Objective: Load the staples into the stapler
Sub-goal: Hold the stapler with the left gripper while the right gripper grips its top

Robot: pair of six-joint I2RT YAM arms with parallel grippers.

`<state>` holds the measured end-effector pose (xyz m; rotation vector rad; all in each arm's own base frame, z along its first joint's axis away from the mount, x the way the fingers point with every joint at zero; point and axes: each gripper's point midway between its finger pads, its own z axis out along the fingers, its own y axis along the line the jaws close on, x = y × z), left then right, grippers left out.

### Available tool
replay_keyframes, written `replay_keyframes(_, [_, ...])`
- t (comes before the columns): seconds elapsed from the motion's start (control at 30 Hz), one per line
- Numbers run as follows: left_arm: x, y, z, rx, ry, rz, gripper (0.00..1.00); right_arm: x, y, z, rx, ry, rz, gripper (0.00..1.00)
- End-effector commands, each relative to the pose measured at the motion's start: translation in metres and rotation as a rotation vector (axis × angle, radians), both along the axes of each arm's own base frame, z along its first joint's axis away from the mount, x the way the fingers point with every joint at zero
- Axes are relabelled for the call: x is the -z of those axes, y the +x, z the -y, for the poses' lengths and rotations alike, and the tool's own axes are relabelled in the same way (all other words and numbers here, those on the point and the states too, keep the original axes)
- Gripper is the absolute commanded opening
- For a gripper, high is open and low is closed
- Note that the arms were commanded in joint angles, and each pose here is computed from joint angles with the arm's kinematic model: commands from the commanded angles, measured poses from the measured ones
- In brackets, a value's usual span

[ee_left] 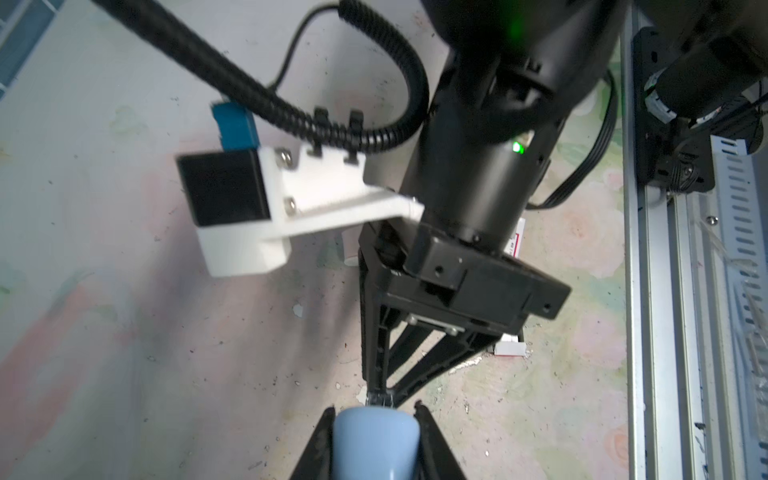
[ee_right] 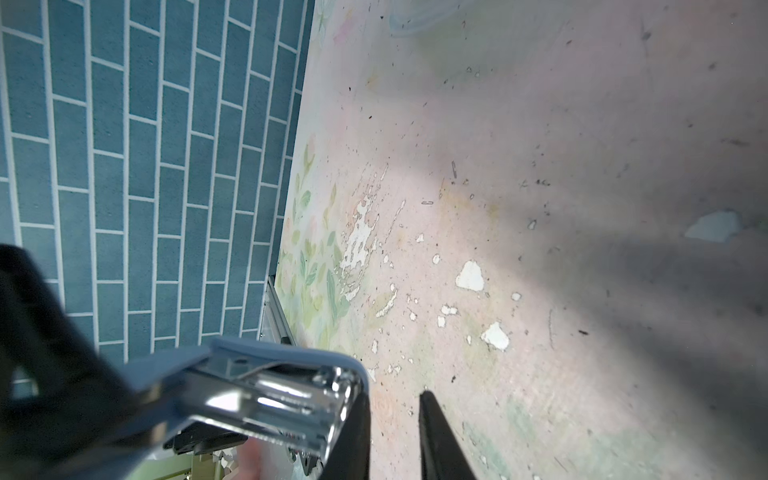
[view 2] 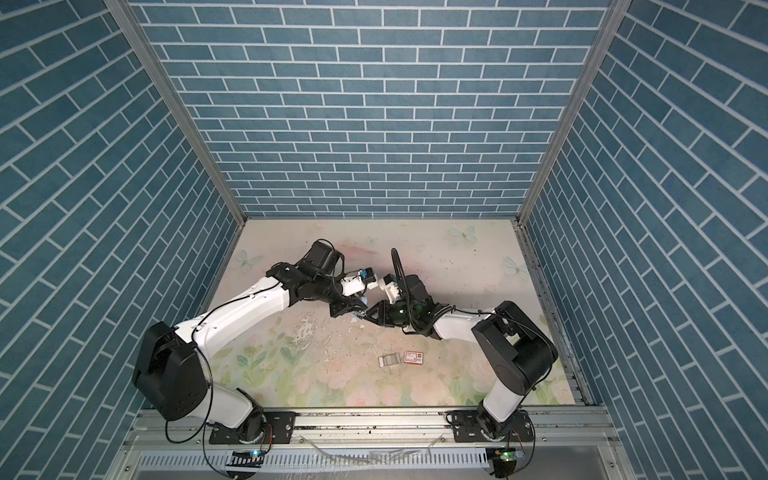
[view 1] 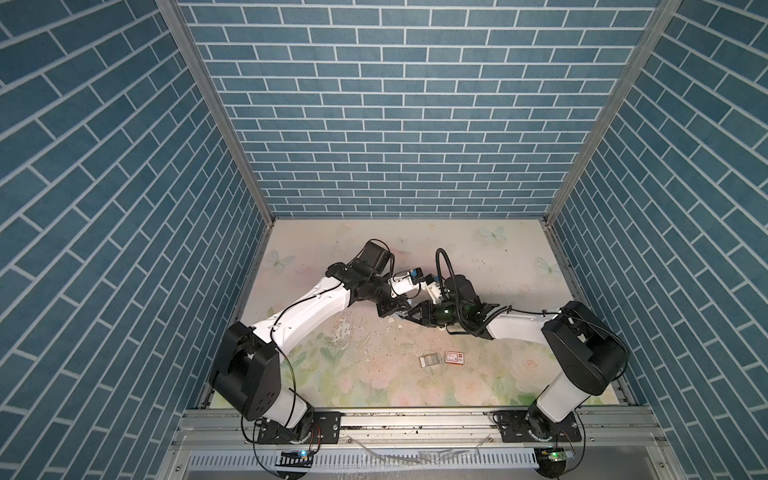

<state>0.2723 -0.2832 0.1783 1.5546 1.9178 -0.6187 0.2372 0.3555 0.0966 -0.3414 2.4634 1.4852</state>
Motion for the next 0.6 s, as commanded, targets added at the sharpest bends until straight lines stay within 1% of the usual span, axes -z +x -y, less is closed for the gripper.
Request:
replay_keyframes(0.0, [-0.029,0.01,0.005,-0.021,-0.084,0.041,0.05,-0.001,0.001,-0.003,0.014,0.024,0.001,0.23])
replay_keyframes(0.17, [-0.028,0.01,0.005,-0.03,-0.101,0.027,0.05,-0.003,0.002,-0.004,0.022,0.03,0.011,0.24])
replay_keyframes(0.23, [-0.029,0.012,0.004,-0.038,-0.109,0.023,0.05,-0.005,0.002,0.001,0.039,0.024,0.027,0.27])
replay_keyframes(0.33, [-0.033,0.013,0.0,-0.045,-0.153,-0.008,0.05,-0.009,-0.002,0.014,0.062,-0.005,0.072,0.32])
replay_keyframes(0.37, [-0.034,0.014,-0.002,-0.045,-0.175,-0.034,0.05,-0.015,-0.005,0.019,0.065,-0.001,0.106,0.34])
replay_keyframes(0.43, [-0.039,0.011,-0.002,-0.024,-0.219,-0.099,0.05,-0.034,-0.012,0.024,0.049,0.043,0.176,0.38])
replay_keyframes(0.57, [-0.048,-0.002,0.004,0.051,-0.282,-0.211,0.05,-0.073,-0.026,0.036,0.01,0.095,0.327,0.46])
